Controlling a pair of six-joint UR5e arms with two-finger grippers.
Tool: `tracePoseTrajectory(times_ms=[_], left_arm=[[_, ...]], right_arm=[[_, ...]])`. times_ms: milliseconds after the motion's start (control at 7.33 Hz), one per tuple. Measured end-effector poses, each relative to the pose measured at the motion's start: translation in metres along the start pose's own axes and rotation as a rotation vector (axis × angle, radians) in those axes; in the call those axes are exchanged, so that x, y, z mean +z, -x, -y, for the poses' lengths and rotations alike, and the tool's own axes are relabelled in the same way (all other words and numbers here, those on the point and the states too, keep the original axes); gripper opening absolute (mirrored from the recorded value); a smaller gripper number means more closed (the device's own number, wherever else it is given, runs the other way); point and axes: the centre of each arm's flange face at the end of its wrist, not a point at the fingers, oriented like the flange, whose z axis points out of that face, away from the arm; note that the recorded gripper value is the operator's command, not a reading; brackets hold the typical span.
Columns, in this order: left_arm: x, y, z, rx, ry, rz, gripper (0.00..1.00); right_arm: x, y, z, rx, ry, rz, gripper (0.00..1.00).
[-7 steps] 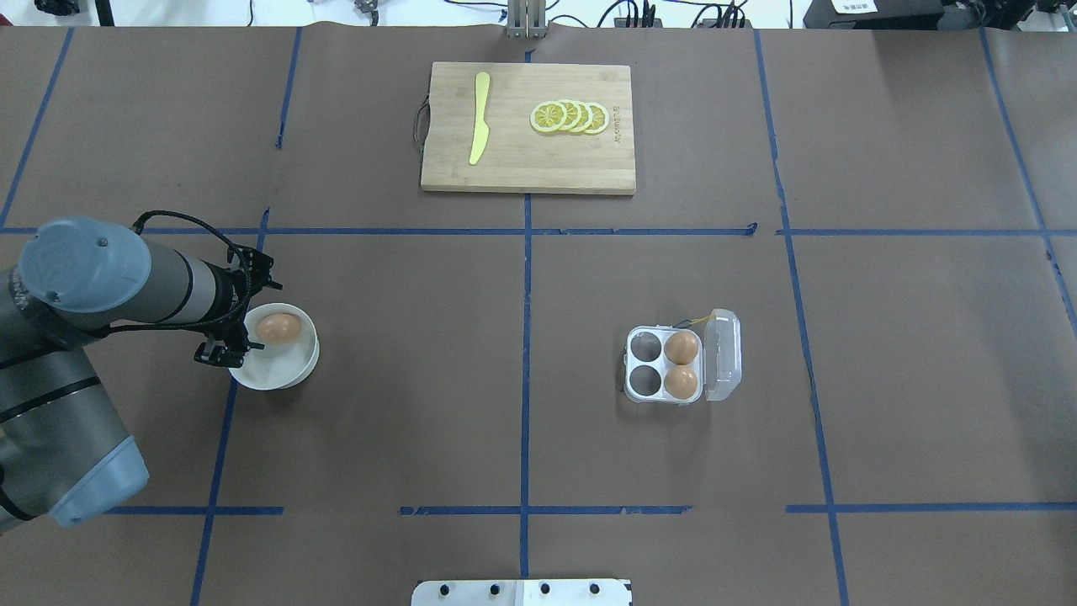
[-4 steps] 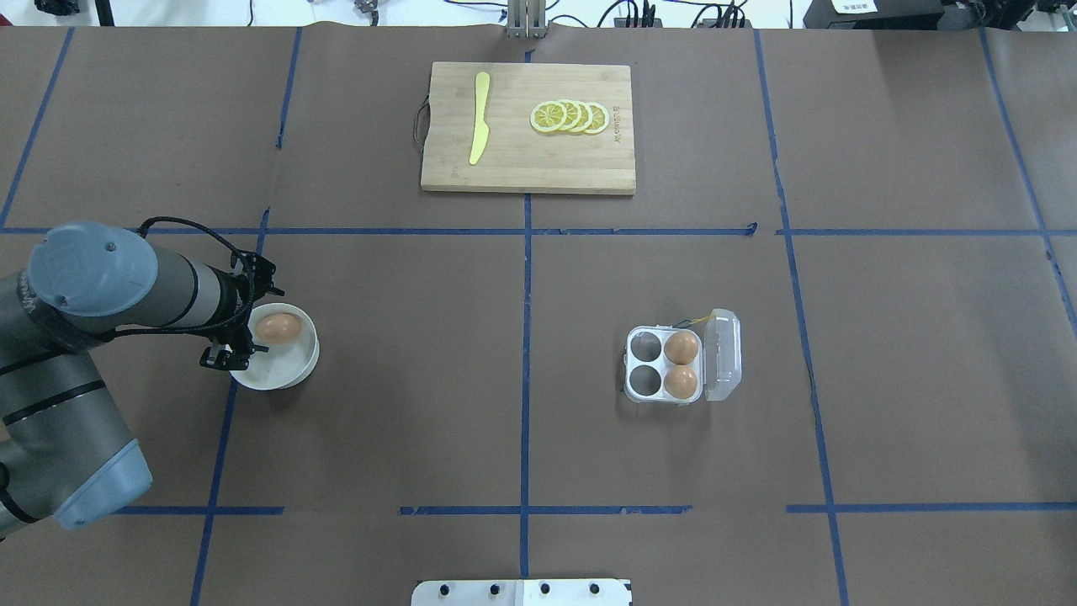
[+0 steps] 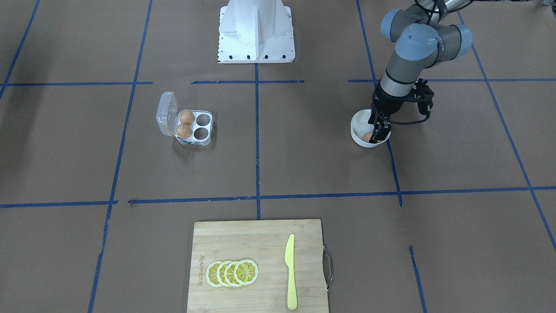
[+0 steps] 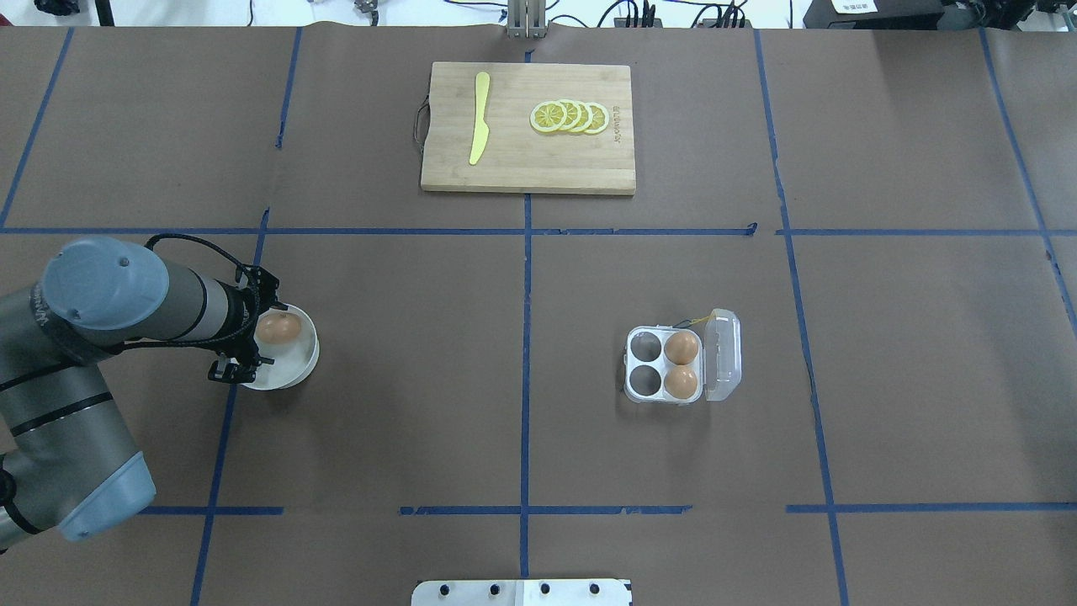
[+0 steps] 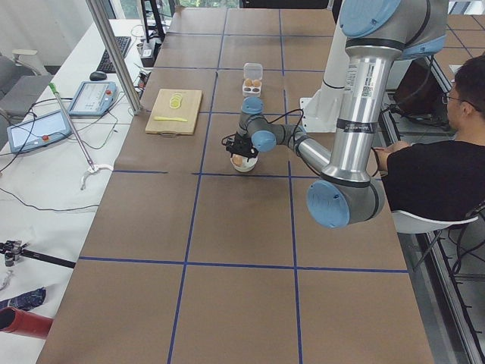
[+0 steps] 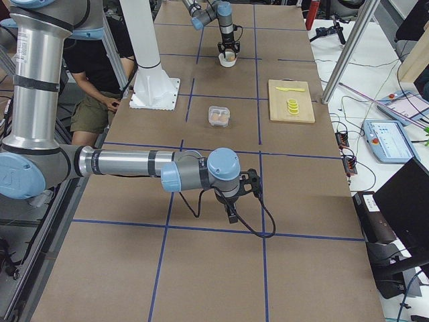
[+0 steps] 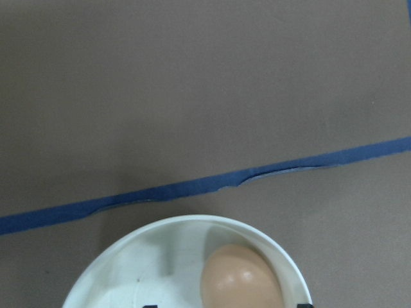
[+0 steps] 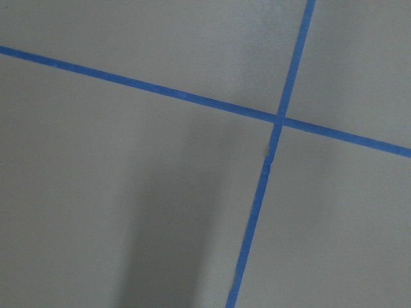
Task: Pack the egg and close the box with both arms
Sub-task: 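Lower the left gripper into the bowl and close it on the egg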
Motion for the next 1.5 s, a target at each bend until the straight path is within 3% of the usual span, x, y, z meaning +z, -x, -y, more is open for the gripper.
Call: tracePoseTrajectory(times_ms=[1500], left_arm=[[0.018,0.007,0.007,0.02,-0.025,0.026,0.72]], right_arm=[[0.008,-0.009,-0.004,0.02,0.016,0.001,1.0]])
